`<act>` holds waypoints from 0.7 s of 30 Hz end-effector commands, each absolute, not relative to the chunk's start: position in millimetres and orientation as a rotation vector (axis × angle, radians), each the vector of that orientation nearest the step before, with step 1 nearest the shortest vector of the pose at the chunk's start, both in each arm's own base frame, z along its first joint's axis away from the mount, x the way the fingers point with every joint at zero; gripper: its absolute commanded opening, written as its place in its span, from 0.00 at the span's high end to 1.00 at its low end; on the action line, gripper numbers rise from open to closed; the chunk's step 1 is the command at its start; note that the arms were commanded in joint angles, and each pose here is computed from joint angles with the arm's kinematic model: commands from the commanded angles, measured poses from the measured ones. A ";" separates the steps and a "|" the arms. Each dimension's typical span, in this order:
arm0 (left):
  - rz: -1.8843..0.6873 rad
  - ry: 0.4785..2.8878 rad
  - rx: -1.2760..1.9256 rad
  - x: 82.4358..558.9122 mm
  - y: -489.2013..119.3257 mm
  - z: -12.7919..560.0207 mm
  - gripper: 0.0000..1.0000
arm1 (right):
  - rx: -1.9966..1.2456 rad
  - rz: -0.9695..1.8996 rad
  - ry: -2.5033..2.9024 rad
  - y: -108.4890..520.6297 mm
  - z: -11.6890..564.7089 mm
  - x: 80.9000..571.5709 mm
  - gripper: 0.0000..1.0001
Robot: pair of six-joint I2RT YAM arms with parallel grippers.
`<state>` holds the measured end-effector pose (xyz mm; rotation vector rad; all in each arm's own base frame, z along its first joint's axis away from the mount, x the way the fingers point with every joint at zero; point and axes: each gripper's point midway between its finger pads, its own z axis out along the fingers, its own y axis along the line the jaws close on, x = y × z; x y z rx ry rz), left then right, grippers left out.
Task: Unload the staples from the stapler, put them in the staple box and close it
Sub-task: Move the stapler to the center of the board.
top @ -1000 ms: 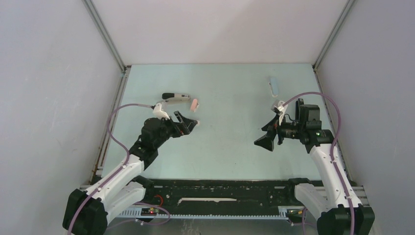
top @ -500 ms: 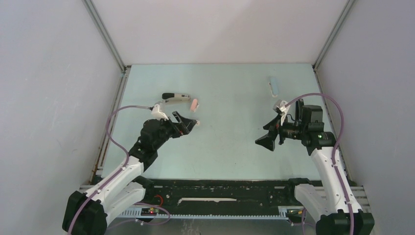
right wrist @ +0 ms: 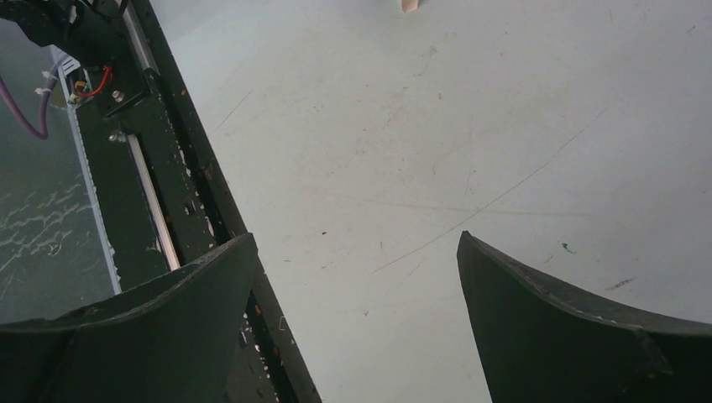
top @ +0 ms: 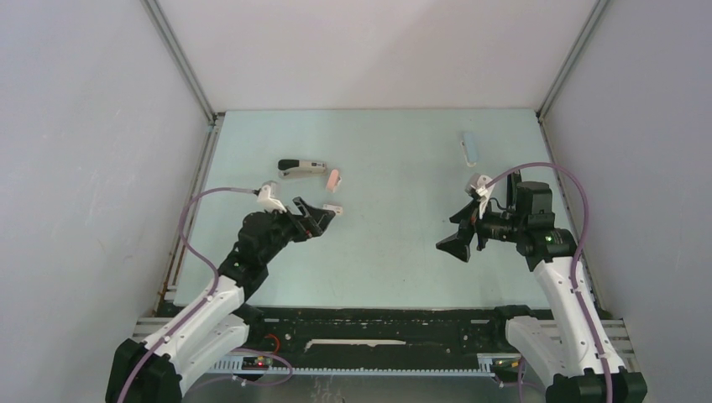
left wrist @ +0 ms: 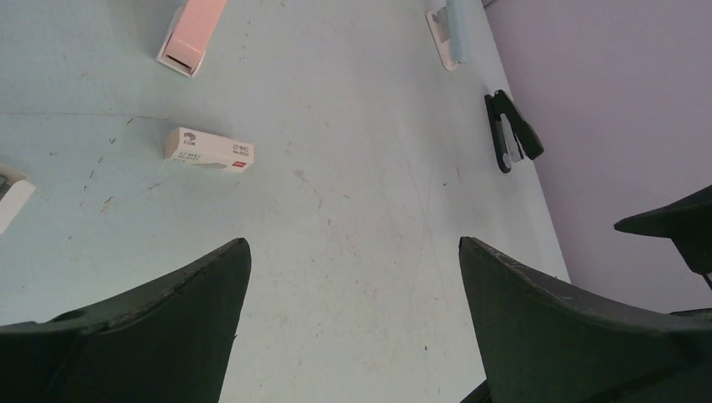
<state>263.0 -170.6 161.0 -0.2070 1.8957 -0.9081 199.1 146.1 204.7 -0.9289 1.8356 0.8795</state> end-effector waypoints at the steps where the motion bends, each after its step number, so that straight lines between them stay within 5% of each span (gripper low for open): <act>1: -0.876 1.855 -0.201 270.4 -167.7 170.0 0.00 | -0.955 0.842 1.805 145.8 207.2 202.1 0.00; 21: -0.664 1.991 -0.120 372.3 -166.4 175.5 0.04 | -0.968 0.846 1.802 148.9 207.3 200.3 0.00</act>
